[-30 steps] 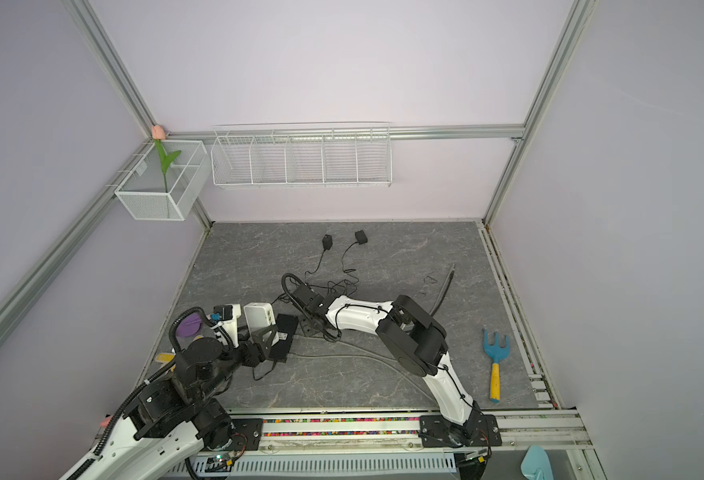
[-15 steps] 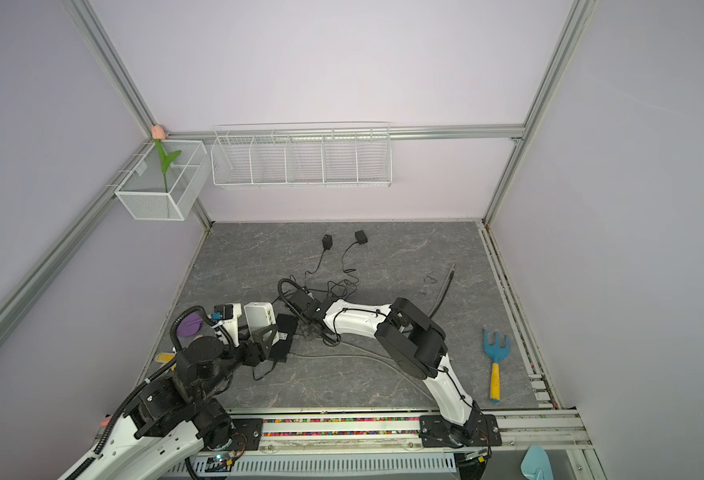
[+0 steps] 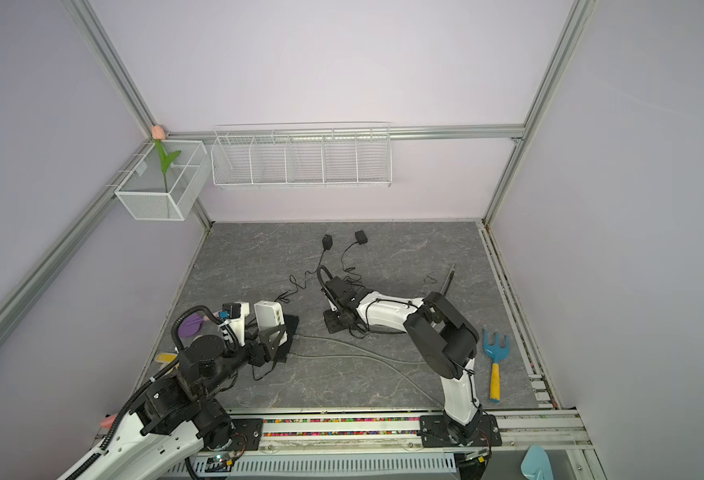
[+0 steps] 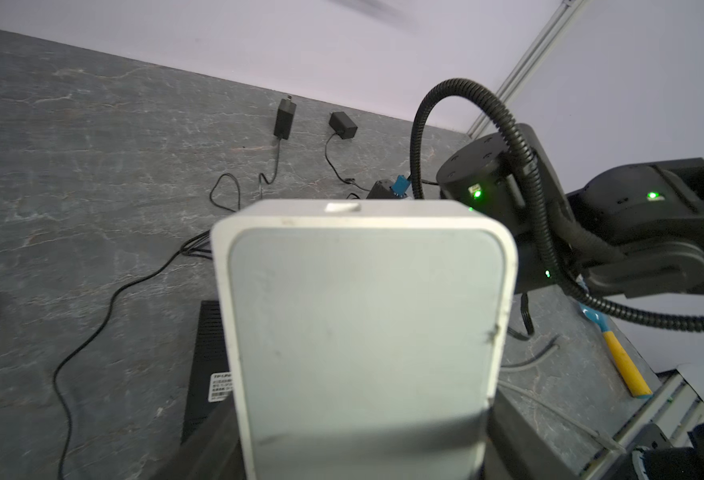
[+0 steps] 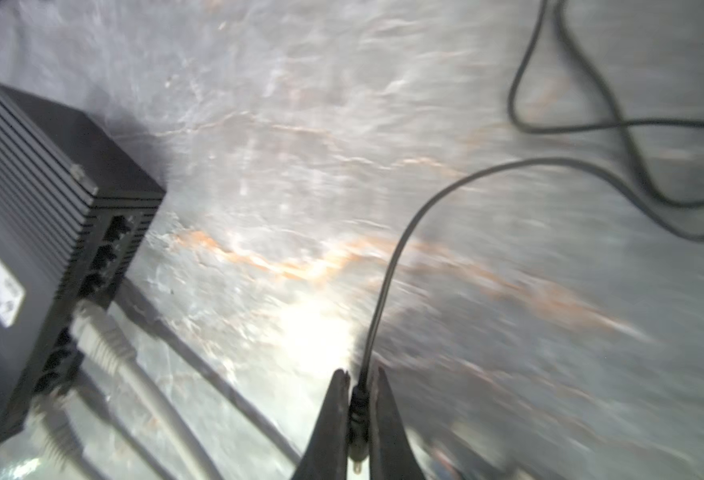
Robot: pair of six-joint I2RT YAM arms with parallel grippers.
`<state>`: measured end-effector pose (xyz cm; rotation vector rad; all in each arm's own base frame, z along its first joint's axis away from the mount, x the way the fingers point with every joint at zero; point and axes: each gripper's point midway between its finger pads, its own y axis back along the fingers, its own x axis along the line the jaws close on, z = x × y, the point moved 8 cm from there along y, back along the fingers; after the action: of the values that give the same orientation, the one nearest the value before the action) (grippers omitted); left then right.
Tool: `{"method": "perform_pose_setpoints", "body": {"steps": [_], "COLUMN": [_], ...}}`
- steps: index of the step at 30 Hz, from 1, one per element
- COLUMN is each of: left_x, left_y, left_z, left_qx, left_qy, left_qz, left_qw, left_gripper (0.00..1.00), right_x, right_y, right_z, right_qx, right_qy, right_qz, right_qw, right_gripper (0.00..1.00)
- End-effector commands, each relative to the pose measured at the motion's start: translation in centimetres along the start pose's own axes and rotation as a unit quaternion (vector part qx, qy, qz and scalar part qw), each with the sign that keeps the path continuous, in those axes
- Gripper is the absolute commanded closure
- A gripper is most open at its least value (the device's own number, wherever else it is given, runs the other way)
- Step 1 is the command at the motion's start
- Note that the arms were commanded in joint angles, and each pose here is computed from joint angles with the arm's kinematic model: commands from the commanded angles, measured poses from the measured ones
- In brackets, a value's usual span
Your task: Insert the plug into the switch port
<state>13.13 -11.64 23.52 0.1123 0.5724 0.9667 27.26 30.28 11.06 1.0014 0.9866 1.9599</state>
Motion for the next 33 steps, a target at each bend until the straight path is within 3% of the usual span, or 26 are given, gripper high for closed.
{"method": "perform_pose_setpoints", "body": {"steps": [1, 8, 13, 16, 20, 23, 33], "left_x": [-1.4, -2.8, -3.7, -3.9, -3.5, -3.1, -3.8], "left_y": [-1.2, -3.7, -4.3, -4.4, -4.7, -5.3, -7.4], "left_z": [0.1, -1.4, -2.6, -3.2, -4.6, -5.2, -6.0], "left_qx": [-0.011, -0.016, -0.037, -0.064, -0.080, -0.074, -0.076], "left_qy": [-0.008, -0.003, -0.081, -0.112, -0.145, -0.177, -0.218], "left_qz": [-0.072, -0.161, -0.175, -0.188, -0.209, -0.191, -0.213], "left_qw": [0.997, 0.987, 0.980, 0.974, 0.964, 0.963, 0.949], "left_gripper": [1.00, 1.00, 1.00, 1.00, 1.00, 1.00, 1.00], "right_x": [1.9, 1.6, 2.5, 3.1, 3.1, 3.2, 4.9], "right_y": [4.4, 10.2, 13.3, 14.2, 14.0, 14.2, 15.2], "right_z": [2.5, 4.0, 3.5, 3.0, 1.7, 1.1, -0.7], "right_qx": [-0.086, -0.174, -0.232, -0.253, -0.265, -0.278, -0.313], "right_qy": [0.022, 0.029, 0.043, 0.049, 0.050, 0.053, 0.080], "right_qz": [0.113, 0.179, 0.240, 0.289, 0.307, 0.317, 0.356], "right_qw": [0.990, 0.968, 0.942, 0.922, 0.913, 0.905, 0.877], "right_gripper": [0.94, 0.93, 0.94, 0.94, 0.93, 0.93, 0.94]}}
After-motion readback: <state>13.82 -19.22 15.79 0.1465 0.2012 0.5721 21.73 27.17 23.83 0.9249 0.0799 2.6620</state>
